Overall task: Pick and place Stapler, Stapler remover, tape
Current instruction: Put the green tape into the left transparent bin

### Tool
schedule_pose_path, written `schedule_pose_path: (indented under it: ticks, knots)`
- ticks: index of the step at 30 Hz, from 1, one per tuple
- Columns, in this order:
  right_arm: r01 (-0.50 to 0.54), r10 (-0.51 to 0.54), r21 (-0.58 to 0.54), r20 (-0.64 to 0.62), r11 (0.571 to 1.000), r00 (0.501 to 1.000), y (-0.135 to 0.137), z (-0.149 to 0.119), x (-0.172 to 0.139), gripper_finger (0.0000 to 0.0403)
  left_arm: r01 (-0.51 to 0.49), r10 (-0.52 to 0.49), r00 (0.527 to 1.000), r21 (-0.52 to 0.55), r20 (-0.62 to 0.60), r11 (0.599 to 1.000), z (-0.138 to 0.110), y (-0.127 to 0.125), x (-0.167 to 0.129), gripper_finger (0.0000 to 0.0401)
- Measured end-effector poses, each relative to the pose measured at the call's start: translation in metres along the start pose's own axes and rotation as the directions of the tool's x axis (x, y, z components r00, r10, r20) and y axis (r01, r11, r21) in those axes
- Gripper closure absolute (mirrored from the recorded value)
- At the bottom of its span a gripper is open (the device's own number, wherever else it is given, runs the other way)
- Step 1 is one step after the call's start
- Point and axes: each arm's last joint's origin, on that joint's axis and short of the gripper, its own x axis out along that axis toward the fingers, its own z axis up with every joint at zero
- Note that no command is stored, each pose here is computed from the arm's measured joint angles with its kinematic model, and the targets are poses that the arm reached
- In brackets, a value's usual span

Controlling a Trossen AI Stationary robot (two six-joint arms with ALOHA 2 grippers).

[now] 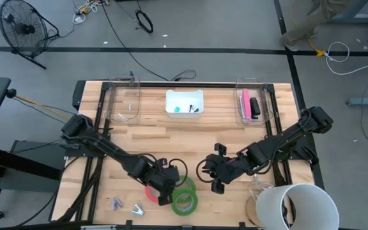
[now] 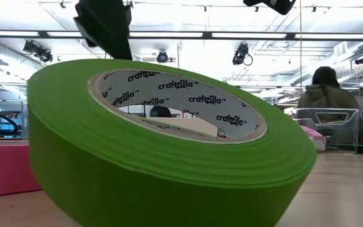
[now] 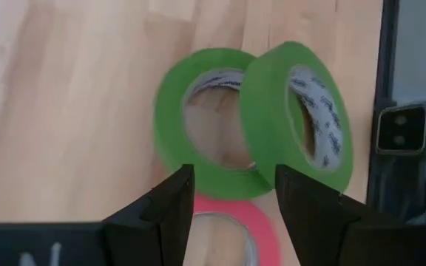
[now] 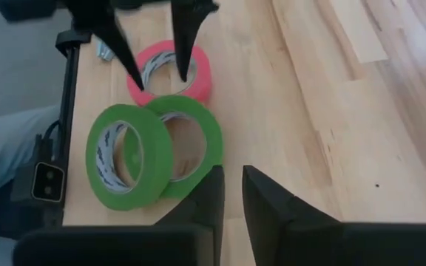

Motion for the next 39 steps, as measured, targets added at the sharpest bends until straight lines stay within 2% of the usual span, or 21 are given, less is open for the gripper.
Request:
schedule_pose_path:
  ticks: [9, 17, 19, 22, 28, 33, 39]
  knots:
    - [0.024, -0.024, 0.002, 0.015, 1.000, 1.000, -0.001, 0.001, 0.000, 0.0355, -0.021, 0.018, 0.999, -0.082, -0.035, 0.996, -0.005, -0.001, 0.024, 0.0208]
    - [0.038, -0.038, 0.000, 0.022, 0.999, 0.999, -0.001, 0.001, 0.000, 0.0355, 0.086, -0.087, 0.996, -0.071, -0.010, 0.994, 0.000, -0.009, 0.026, 0.0208]
    - [0.036, -0.036, 0.001, 0.021, 0.999, 0.999, -0.001, 0.001, 0.000, 0.0355, 0.079, -0.080, 0.997, -0.050, -0.014, 0.996, -0.001, -0.008, 0.026, 0.0208]
    - [-0.001, 0.001, 0.029, 0.010, 1.000, 1.000, 0.000, -0.001, 0.002, 0.0355, 0.017, -0.019, 0.999, -0.046, -0.031, 0.999, -0.002, -0.001, 0.027, 0.0208]
    - [-0.111, 0.112, 0.043, -0.008, 0.993, 0.994, 0.011, -0.027, 0.032, 0.0355, -0.072, 0.068, 0.995, -0.052, -0.077, 0.996, -0.001, 0.012, 0.028, 0.0208]
    - [-0.144, 0.145, 0.070, -0.009, 0.987, 0.989, 0.020, -0.044, 0.059, 0.0355, -0.080, 0.076, 0.994, -0.057, -0.078, 0.995, 0.002, 0.017, 0.029, 0.0208]
    - [-0.195, 0.196, 0.062, -0.010, 0.979, 0.980, 0.029, -0.051, 0.086, 0.0355, -0.100, 0.097, 0.993, -0.046, -0.073, 0.994, 0.004, 0.021, 0.029, 0.0208]
